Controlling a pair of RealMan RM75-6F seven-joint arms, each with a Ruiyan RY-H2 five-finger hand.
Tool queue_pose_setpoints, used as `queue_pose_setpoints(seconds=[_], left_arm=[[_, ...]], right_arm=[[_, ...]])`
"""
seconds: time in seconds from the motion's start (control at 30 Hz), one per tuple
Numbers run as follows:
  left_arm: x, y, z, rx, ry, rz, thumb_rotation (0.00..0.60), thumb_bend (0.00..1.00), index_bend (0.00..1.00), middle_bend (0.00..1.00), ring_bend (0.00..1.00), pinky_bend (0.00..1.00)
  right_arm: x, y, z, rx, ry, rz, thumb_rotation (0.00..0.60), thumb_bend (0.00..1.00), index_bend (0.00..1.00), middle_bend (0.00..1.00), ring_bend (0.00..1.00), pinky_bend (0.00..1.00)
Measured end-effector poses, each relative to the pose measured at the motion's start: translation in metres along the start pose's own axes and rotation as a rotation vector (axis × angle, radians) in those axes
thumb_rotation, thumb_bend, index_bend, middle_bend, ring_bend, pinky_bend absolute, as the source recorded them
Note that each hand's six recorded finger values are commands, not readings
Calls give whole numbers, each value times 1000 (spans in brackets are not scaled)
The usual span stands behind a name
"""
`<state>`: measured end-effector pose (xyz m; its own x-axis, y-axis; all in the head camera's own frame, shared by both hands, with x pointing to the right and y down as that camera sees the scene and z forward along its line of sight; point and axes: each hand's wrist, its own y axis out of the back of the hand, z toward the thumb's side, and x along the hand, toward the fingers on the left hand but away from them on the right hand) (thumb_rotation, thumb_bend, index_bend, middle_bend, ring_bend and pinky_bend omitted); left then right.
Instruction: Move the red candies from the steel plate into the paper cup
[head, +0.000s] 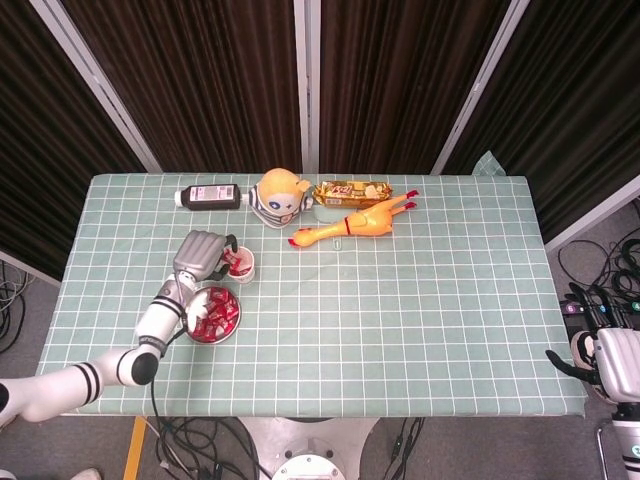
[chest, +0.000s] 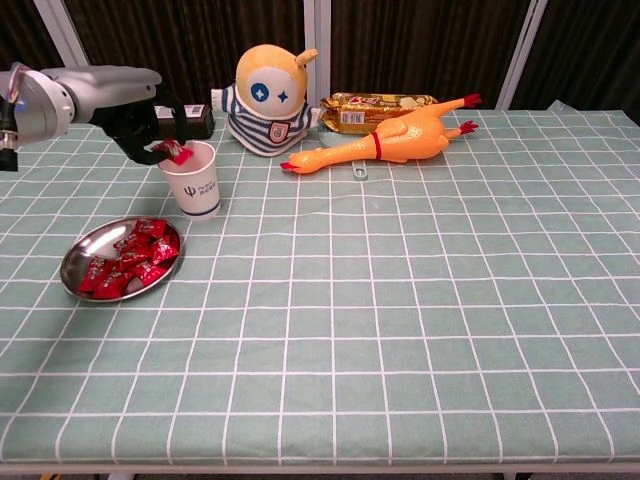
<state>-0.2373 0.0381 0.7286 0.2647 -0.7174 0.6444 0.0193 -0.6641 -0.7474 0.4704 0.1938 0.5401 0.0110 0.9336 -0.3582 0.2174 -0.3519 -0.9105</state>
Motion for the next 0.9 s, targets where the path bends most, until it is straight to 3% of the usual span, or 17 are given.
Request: queue_pose_setpoints(seconds=[0.1,0.23,0.4,0.63,0.9], left_arm=[[-8,3,5,-31,-19,4,600,389,296,893,842,982],[-28,12,0,-55,-32,63,600,377,301,892,840,982],[-69,8,-29,-60,-17,117,600,343,395,891,839,982],[-105,-33,-45,12,-52,34,600,301,446,892,839,982],[-109,-68,-50,94,-79,-49,600,306,470,893,839,981]], right_arm=[[-1,0,0,0,2,0,600,80,41,210,10,128],[-2,0,2,1,10,1,600,79,41,210,10,129],[-4,-2,6,1,24,9,600,80,41,210,10,130],[-5,-4,13,2,45,13,600,80,41,210,10,131],[-2,0,16,11,45,5,600,80,41,210,10,132]])
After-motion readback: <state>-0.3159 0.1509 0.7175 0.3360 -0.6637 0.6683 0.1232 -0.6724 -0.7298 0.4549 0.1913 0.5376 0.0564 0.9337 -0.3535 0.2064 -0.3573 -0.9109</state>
